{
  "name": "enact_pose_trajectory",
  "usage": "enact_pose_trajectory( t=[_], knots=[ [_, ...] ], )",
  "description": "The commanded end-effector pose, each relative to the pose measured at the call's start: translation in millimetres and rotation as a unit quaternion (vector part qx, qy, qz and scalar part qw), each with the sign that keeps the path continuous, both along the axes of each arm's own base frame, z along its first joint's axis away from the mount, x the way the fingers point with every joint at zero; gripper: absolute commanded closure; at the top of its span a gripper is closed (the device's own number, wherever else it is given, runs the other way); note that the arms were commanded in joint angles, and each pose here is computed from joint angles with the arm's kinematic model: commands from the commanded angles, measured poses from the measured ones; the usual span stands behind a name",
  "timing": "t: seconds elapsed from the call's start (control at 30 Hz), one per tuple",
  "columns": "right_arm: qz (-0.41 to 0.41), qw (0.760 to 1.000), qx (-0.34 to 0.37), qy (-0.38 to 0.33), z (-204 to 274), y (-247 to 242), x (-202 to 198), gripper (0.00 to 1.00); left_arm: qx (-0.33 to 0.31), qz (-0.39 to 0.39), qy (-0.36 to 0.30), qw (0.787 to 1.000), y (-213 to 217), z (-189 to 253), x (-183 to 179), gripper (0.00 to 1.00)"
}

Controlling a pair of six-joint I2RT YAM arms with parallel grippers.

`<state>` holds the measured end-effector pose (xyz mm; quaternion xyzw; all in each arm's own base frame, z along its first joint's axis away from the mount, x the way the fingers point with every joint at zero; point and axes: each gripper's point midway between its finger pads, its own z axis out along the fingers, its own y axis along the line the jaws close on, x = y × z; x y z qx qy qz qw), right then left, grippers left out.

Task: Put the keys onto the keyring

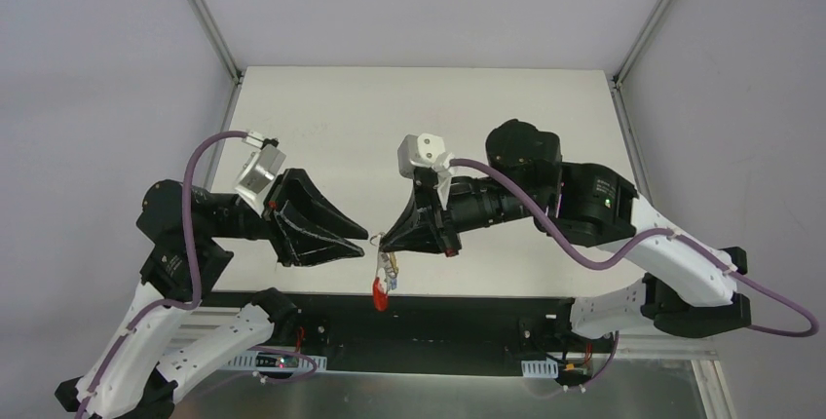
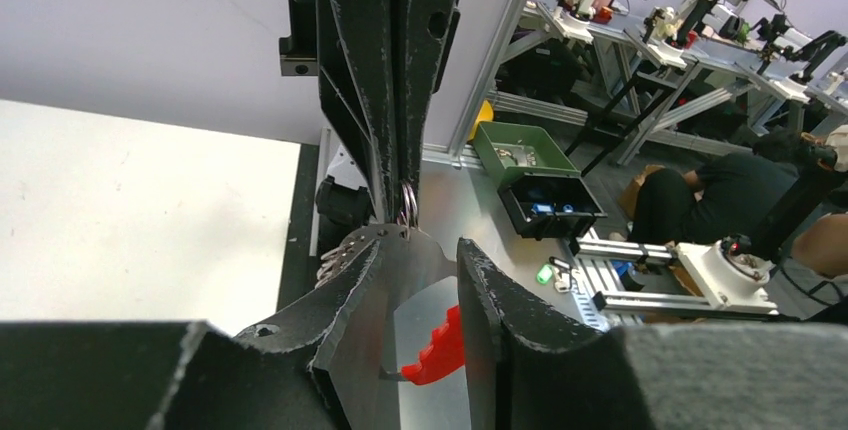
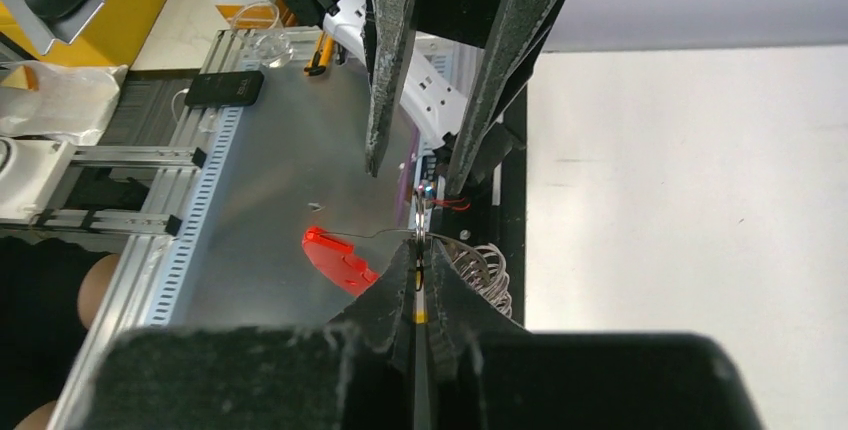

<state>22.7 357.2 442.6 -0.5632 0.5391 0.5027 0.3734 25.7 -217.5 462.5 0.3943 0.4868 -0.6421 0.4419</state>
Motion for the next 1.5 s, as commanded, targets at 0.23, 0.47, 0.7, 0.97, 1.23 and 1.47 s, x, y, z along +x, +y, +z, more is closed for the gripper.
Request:
enact_pose_trajectory(
  t=[0.23,0.47,0.7,0.97,1.23,1.47],
  knots=[
    [0.020,0.989,-0.096,0.108,-14,-6,-19,1.00,0.026,-0.008,0.076,0.997,-7,7,5,0.69],
    [0.005,0.983,-0.107,0.147,-14,-2,-12,1.00,0.053,-0.029,0.113,0.992,-11,-4,5,0.70],
    [-0.004,0.981,-0.098,0.166,-9,2,-3,1.00,0.076,-0.021,0.132,0.988,-12,-17,9,0.70],
    [-0.014,0.980,-0.102,0.170,-11,6,6,1.00,0.089,-0.023,0.136,0.986,-14,-22,11,0.73],
    [-0.020,0.977,-0.118,0.177,-20,5,8,1.00,0.096,-0.021,0.134,0.986,-14,-25,11,0.79],
    [-0.023,0.977,-0.119,0.176,-21,3,8,1.00,0.101,-0.021,0.136,0.985,-15,-27,12,0.99]
  ],
)
